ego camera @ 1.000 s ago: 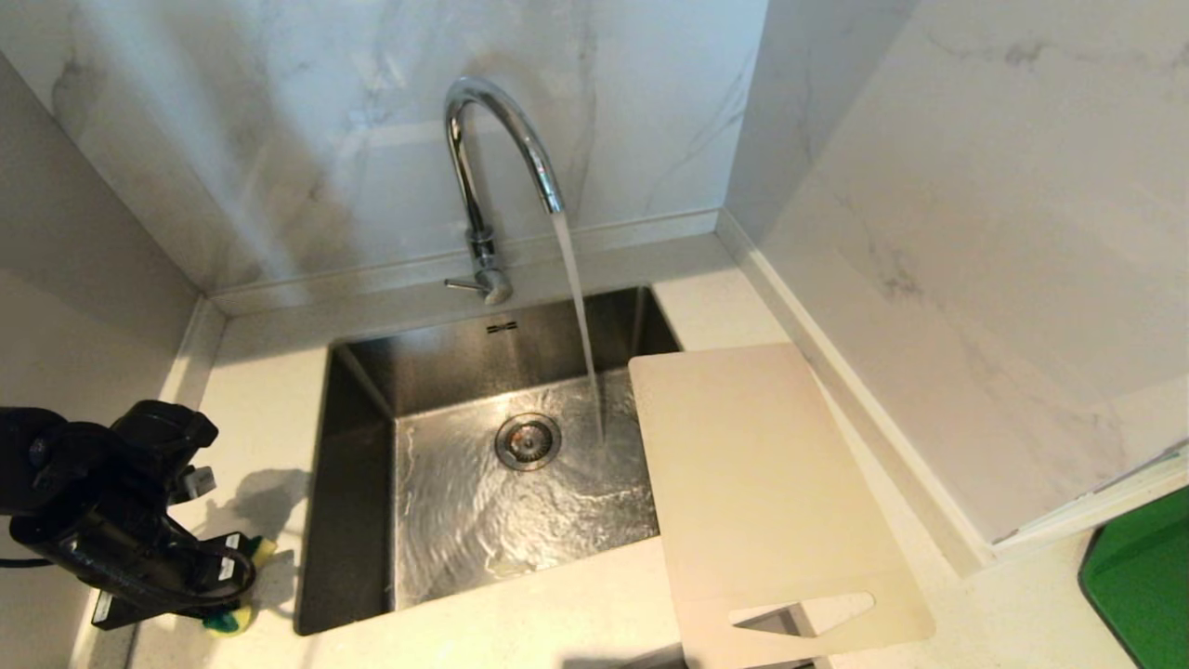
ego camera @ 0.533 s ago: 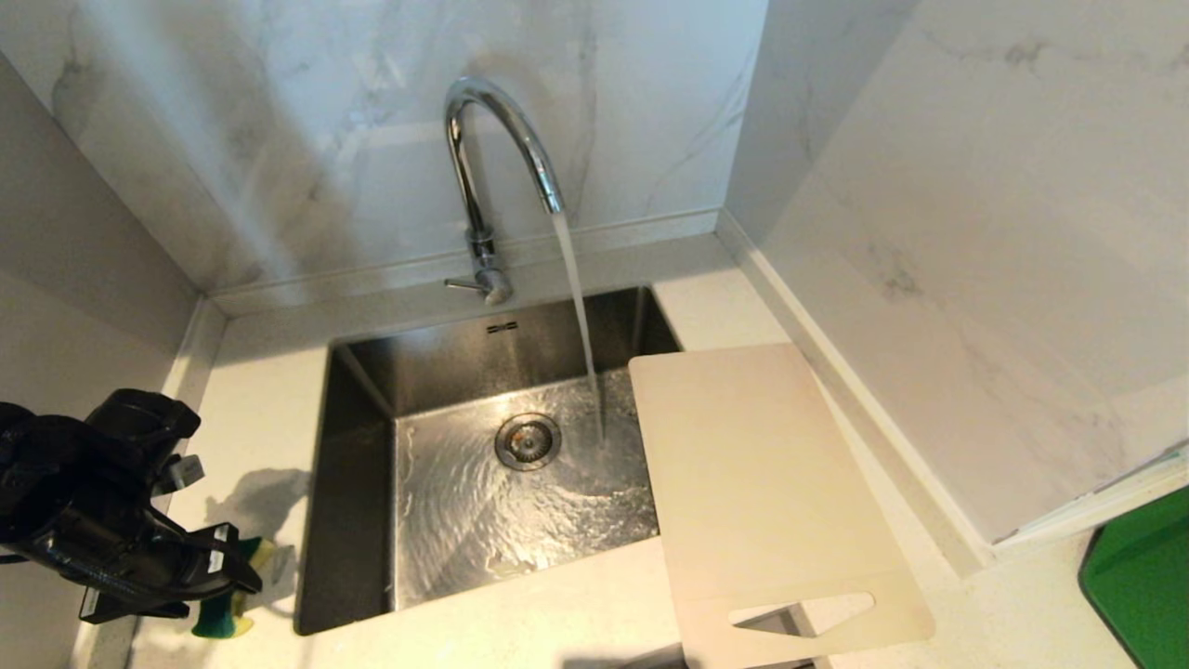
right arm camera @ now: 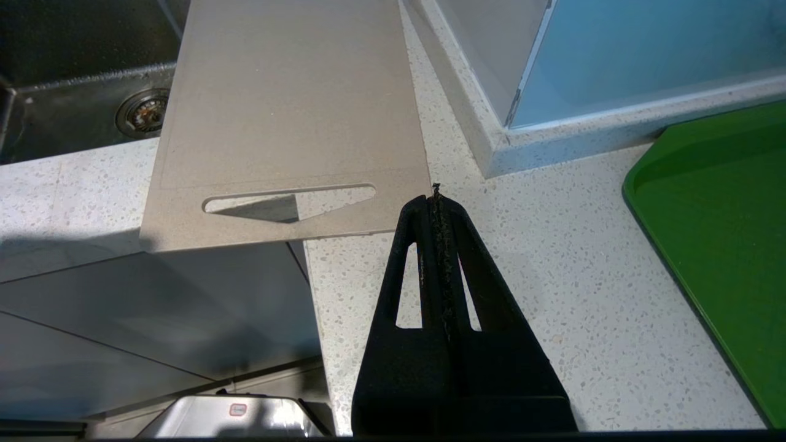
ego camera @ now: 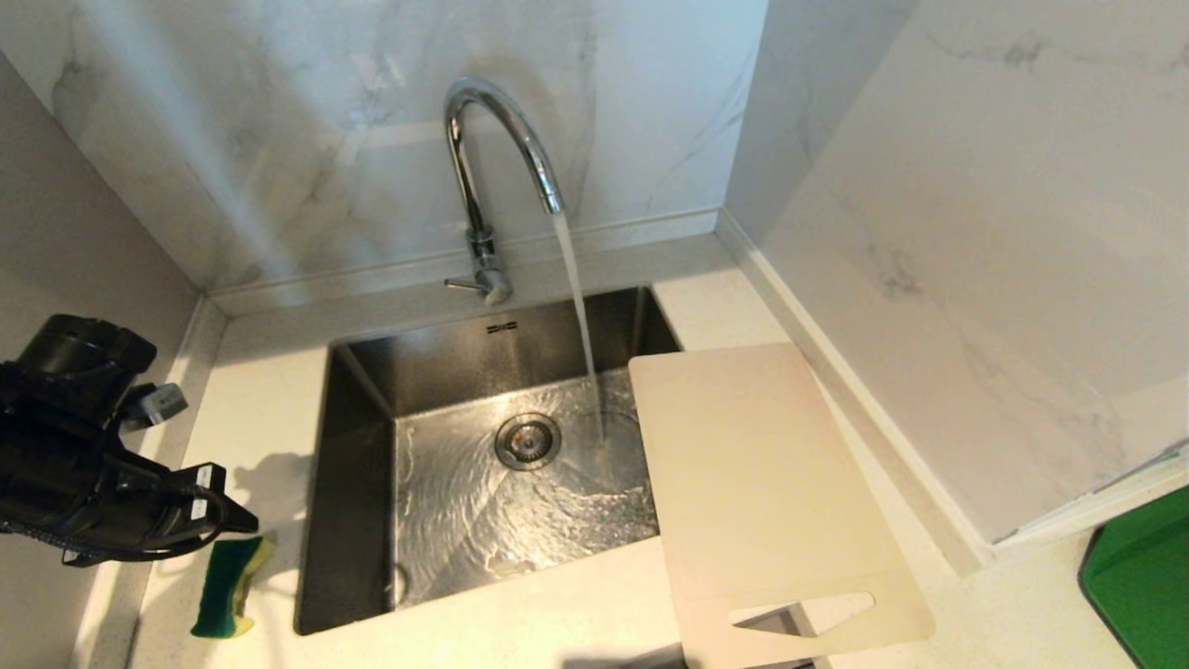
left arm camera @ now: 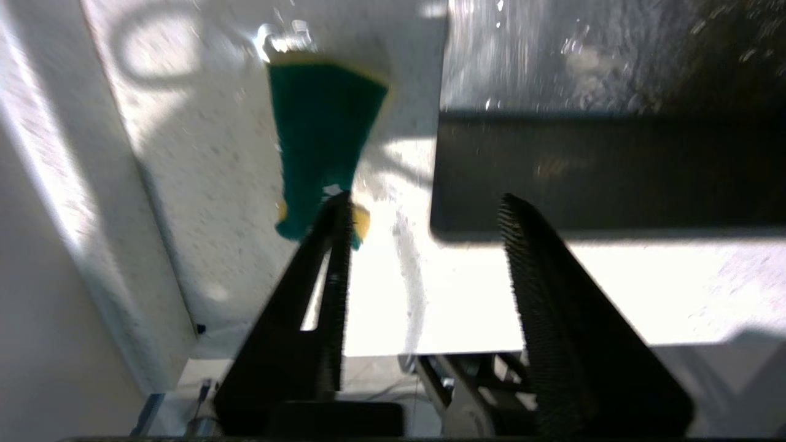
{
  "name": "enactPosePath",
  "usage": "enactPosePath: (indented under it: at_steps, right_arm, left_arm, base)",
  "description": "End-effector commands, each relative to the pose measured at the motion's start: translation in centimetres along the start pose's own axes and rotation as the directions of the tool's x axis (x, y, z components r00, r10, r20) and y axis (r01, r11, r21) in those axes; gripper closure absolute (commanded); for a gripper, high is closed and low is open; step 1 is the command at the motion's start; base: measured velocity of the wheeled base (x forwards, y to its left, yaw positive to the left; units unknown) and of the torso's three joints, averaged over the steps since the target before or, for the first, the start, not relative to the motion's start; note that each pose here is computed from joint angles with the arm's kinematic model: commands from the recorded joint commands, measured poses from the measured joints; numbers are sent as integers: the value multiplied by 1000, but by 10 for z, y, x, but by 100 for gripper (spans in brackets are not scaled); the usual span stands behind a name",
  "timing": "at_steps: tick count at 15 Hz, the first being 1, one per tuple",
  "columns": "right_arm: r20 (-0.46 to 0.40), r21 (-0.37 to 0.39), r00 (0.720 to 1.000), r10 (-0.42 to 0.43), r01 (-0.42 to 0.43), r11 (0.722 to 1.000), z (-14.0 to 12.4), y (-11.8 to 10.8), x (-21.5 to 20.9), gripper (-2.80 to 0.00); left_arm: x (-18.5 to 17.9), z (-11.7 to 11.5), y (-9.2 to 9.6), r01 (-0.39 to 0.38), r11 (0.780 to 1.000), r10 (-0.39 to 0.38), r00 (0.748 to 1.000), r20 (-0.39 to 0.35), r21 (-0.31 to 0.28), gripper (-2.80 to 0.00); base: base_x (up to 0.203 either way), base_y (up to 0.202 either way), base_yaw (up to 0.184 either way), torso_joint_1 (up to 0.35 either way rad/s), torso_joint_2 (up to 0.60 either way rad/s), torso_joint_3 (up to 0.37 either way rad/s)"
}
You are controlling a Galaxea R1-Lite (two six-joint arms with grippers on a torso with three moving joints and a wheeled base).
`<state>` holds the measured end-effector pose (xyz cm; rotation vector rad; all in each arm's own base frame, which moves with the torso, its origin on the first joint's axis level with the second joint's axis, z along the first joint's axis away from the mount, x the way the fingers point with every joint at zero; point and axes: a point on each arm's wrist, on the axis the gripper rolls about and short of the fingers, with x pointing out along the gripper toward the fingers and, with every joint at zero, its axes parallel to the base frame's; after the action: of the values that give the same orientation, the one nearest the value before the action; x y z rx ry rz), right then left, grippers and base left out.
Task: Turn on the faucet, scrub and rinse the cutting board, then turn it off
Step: Turn off the tap
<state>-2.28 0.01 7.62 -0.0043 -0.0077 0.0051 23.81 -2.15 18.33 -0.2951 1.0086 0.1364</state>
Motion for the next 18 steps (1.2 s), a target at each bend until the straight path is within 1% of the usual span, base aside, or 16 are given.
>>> enactPosePath:
  at_steps: [1,2,4,6,8,9,11,13,15,17,18]
  right_arm:
    - [-2,0,1000,1,-1,1000,0,0,0,0]
    - [-2,0,1000,1,-1,1000,0,0,0,0]
    - [-2,0,1000,1,-1,1000,0,0,0,0]
    - [-1,0,1000,1,-1,1000,0,0,0,0]
    - [-2,0,1000,1,-1,1000,0,0,0,0]
    - [-2,0,1000,1,-1,1000,0,0,0,0]
    - [-2,0,1000,1,-1,1000,0,0,0,0]
    - [-2,0,1000,2,-2,1000,0,0,0,0]
    - [-2,0,1000,1,-1,1000,0,0,0,0]
    - [-1,0,1000,1,-1,1000,0,0,0,0]
    - [-1,0,1000,1,-1,1000,0,0,0,0]
  left_arm:
    - [-10,12,7,-15,999,17,998,58,-33,0]
    - [-12,17,12,-27,999,29,997,78,-37,0]
    - [-21,26,15,-29,1000,30,992,124,-10,0]
    - [-27,34,13,-18,1000,17,987,161,1,0]
    - [-28,37,7,-6,1000,2,985,171,25,0]
    - [-30,38,2,10,999,-18,984,179,42,0]
    - [-35,40,-13,53,995,-68,979,192,82,0]
    - [-39,38,-34,109,987,-130,972,195,114,0]
    - [-40,38,-57,166,977,-189,964,187,131,0]
    - [-34,43,-82,213,968,-234,957,171,135,0]
    - [-35,48,-96,250,960,-270,946,181,128,0]
  base:
    - [0,0,0,0,0,0]
    - [0,0,0,0,0,0]
    - [0,0,0,0,0,0]
    - [0,0,0,0,0,0]
    - [0,0,0,0,0,0]
    - [0,0,0,0,0,0]
    - [0,0,0,0,0,0]
    - [0,0,0,0,0,0]
    - [0,0,0,0,0,0]
    - [0,0,0,0,0,0]
    - [0,0,0,0,0,0]
